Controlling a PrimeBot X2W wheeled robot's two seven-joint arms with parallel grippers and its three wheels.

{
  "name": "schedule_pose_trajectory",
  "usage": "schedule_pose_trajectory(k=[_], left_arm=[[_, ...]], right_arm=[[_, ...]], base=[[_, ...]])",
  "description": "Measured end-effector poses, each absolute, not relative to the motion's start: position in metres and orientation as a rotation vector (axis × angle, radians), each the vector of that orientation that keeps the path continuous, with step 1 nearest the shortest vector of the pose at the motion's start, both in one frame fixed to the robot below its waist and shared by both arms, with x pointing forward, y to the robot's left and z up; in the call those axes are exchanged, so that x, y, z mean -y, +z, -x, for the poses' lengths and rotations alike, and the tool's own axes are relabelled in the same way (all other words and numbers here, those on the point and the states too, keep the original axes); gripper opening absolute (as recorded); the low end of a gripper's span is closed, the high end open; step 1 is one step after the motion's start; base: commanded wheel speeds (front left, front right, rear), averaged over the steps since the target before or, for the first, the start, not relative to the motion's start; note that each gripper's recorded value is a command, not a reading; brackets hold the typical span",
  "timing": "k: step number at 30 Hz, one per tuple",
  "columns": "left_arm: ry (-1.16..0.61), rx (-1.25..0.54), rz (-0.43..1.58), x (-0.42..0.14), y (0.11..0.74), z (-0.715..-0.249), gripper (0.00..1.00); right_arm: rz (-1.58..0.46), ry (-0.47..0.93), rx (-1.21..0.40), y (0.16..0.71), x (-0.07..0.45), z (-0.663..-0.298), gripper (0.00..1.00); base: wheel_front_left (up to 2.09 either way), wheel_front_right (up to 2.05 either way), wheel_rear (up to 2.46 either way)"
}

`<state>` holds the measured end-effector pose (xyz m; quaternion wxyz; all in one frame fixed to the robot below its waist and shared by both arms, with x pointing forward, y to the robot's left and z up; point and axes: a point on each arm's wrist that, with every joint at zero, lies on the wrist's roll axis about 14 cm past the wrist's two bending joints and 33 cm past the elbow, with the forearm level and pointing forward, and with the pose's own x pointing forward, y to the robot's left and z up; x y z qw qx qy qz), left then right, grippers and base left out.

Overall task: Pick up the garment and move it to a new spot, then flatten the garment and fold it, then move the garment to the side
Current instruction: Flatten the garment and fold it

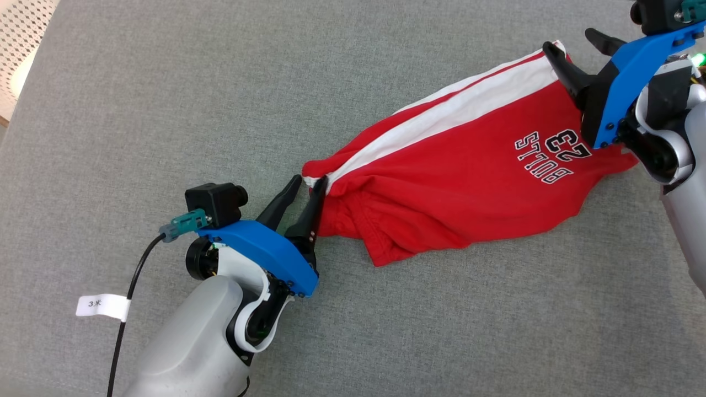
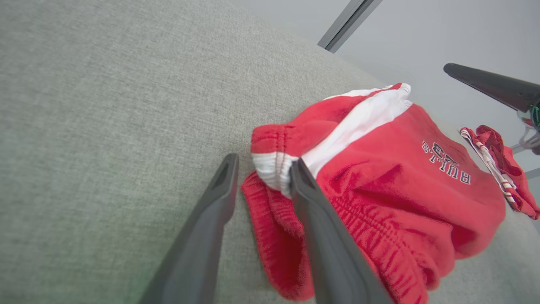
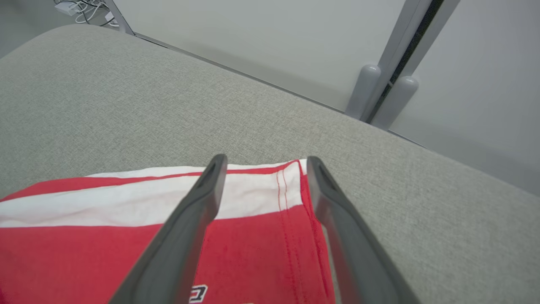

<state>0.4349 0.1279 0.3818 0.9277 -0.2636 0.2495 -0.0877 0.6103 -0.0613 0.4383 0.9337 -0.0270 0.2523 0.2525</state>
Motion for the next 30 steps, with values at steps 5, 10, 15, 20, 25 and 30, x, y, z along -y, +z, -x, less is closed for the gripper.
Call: schedule_pose_trajectory(k=[5,10,15,20,25,30], left_arm=[[-0.188,-0.481,0.509,-0.129,0.388,-0.434,1.00],[-0.166,-0.386,0.473,-0.140,0.402,-0.427,1.00],[-0.130,-0.255,0.390,-0.159,0.426,-0.423,1.00],[-0.098,-0.096,0.320,-0.175,0.467,-0.428,1.00],[-0.072,-0.013,0.263,-0.181,0.482,-0.425,1.00],[-0.058,-0.025,0.224,-0.184,0.471,-0.423,1.00]], right_arm=[[0.026,0.513,-0.499,0.443,0.063,-0.606,1.00],[-0.016,0.510,-0.471,0.450,0.065,-0.593,1.00],[-0.056,0.483,-0.446,0.457,0.077,-0.579,1.00],[-0.090,0.444,-0.427,0.461,0.093,-0.572,1.00],[-0.152,0.404,-0.435,0.453,0.105,-0.572,1.00],[-0.179,0.375,-0.492,0.429,0.110,-0.572,1.00]], base=[[0.00,0.00,0.00],[0.00,0.00,0.00],[0.00,0.00,0.00],[0.00,0.00,0.00],[0.00,0.00,0.00],[0.00,0.00,0.00]])
